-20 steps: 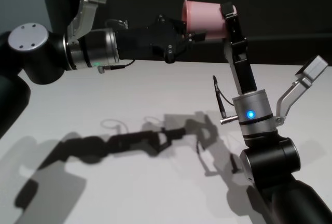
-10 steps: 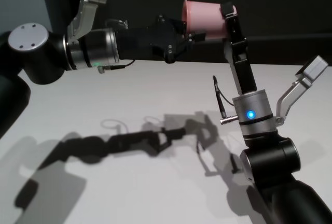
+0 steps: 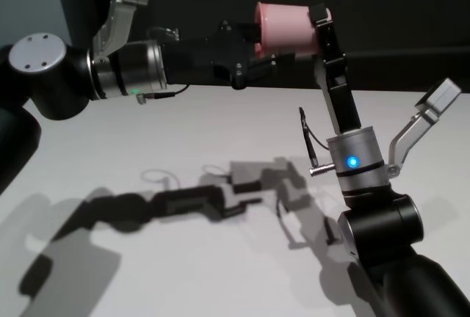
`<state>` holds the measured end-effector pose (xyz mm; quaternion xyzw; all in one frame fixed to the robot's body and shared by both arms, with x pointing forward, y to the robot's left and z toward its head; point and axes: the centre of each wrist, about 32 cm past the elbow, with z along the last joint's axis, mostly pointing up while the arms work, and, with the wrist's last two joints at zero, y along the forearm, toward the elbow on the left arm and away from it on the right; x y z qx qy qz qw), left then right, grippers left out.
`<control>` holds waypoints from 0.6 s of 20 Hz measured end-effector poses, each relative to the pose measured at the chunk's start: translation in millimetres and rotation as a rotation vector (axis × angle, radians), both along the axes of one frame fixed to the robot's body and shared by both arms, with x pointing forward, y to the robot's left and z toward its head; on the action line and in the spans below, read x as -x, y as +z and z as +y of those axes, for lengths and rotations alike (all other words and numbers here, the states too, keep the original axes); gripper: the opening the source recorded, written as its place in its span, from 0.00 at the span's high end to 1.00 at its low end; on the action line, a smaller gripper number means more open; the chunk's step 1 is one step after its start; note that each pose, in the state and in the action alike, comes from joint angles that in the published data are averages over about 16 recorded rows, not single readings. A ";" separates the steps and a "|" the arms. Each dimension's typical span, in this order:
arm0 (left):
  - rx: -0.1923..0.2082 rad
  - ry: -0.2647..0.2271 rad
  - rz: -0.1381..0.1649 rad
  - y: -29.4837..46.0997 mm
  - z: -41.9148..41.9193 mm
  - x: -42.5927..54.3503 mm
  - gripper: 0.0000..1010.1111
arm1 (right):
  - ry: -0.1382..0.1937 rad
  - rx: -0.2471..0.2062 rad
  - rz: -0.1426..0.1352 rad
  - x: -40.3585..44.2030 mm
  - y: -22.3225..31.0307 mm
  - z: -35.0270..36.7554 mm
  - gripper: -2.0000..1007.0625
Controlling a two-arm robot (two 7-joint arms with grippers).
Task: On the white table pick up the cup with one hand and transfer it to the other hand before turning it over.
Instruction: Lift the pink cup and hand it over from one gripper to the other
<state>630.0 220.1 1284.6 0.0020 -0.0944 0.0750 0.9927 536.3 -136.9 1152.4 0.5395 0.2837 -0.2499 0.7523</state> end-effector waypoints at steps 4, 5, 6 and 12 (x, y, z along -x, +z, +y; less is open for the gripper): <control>0.000 0.000 0.000 0.0 0.0 0.0 0.53 | 0.000 0.000 0.000 0.0 0.0 0.0 0.25; 0.000 0.000 0.000 0.0 0.0 0.0 0.49 | 0.000 0.000 0.000 0.0 0.0 0.0 0.25; 0.000 0.000 0.000 0.0 0.0 0.0 0.45 | 0.000 0.000 0.000 0.0 0.0 0.0 0.25; 0.000 0.000 0.000 0.0 0.1 0.0 0.24 | 0.000 0.000 0.000 0.0 0.0 0.0 0.25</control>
